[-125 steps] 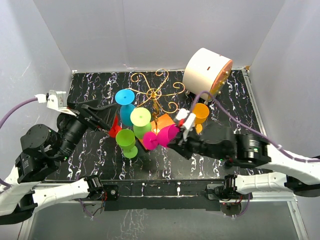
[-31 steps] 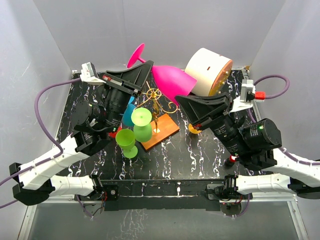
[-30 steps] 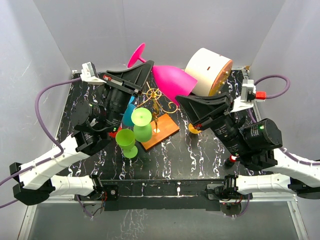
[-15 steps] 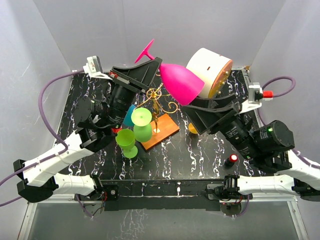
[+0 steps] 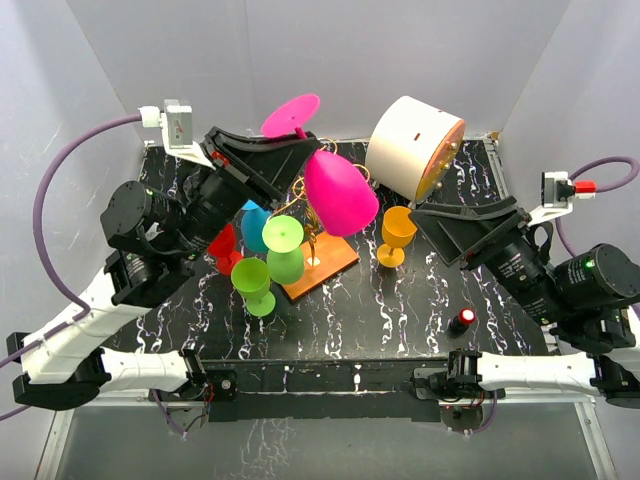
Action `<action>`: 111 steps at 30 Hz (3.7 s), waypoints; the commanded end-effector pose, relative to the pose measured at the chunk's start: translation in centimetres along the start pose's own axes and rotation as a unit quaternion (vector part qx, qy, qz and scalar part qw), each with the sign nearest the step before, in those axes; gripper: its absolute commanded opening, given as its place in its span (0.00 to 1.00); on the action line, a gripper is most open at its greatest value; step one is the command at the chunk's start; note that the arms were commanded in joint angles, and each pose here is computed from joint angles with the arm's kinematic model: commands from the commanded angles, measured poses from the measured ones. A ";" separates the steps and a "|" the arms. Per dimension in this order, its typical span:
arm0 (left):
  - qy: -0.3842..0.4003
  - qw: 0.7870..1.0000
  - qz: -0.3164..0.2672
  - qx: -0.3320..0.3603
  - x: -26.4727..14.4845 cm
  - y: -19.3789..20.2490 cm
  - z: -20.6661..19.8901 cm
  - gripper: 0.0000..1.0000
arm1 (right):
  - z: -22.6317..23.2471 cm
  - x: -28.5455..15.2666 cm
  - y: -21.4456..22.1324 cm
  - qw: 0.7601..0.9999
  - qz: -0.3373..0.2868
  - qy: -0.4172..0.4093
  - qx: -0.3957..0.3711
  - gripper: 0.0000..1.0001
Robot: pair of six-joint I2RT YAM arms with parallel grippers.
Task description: Place the wine glass upside down on the wine glass rack
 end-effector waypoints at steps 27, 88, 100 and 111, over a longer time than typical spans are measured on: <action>0.036 0.968 0.207 0.139 -4.3 6.0 3.0 0.00 | 3.5 5.1 1.1 0.976 -0.021 0.061 0.208 0.64; 0.059 0.970 0.217 0.089 -8.5 7.6 3.6 0.78 | -0.6 3.8 4.5 0.953 0.011 0.214 0.213 0.00; -0.032 0.974 0.195 0.110 -9.8 6.3 5.1 0.79 | -3.0 3.8 5.1 0.949 -0.040 0.275 0.145 0.00; -0.066 0.974 0.195 0.095 -9.7 6.6 5.6 0.80 | -2.9 5.3 5.9 0.957 -0.049 0.272 0.087 0.00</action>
Point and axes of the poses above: each gripper's point midway between its finger pads, its own x axis out along the fingers, its own z axis along the line the jaws close on, y = z × x, the point moved 9 cm from there along -x, back along the fingers, and after that the axes turned 1 degree about -x, right-handed, at the moved point
